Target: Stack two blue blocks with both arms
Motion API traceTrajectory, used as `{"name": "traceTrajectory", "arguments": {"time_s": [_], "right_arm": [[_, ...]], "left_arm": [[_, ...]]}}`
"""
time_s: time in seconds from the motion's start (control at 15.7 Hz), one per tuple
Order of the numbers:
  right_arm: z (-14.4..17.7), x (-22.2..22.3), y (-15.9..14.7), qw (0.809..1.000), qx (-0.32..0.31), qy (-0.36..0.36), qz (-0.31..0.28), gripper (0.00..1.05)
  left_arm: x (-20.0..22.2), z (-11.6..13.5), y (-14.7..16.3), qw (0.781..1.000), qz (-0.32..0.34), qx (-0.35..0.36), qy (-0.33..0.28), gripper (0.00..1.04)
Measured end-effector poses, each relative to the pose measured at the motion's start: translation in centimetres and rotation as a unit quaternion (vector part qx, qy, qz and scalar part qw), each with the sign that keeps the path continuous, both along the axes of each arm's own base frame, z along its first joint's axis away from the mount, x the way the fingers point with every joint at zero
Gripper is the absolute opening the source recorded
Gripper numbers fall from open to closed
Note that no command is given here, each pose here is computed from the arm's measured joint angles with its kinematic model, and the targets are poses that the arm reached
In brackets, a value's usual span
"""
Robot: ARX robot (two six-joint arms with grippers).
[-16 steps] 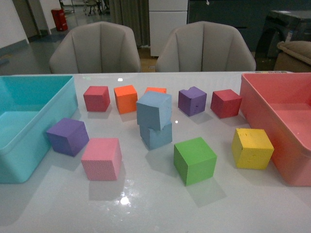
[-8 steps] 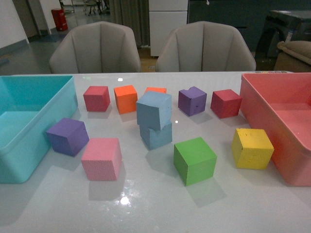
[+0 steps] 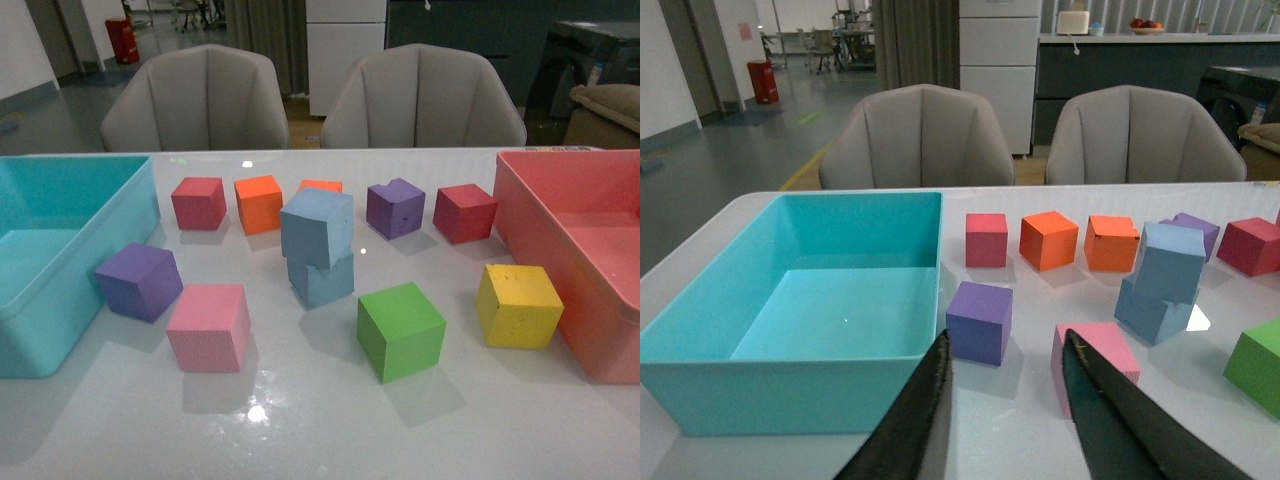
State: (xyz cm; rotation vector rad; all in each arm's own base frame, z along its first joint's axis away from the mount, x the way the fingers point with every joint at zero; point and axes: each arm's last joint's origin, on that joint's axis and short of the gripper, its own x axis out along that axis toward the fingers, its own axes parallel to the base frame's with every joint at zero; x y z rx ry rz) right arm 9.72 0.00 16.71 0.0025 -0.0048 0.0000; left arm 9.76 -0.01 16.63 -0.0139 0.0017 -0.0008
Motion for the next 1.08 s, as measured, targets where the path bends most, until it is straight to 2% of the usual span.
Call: {"name": "traceTrajectory", "arguments": {"time_s": [0.32, 1.08], "right_arm": [[0.00, 0.00, 0.00, 1.000, 0.000, 0.000, 0.000, 0.98], [0.00, 0.00, 0.00, 1.000, 0.000, 0.000, 0.000, 0.98]], "left_arm": [[0.00, 0.00, 0.00, 1.000, 0.000, 0.000, 0.000, 0.98], [0.00, 0.00, 0.00, 1.000, 0.000, 0.000, 0.000, 0.98]]}}
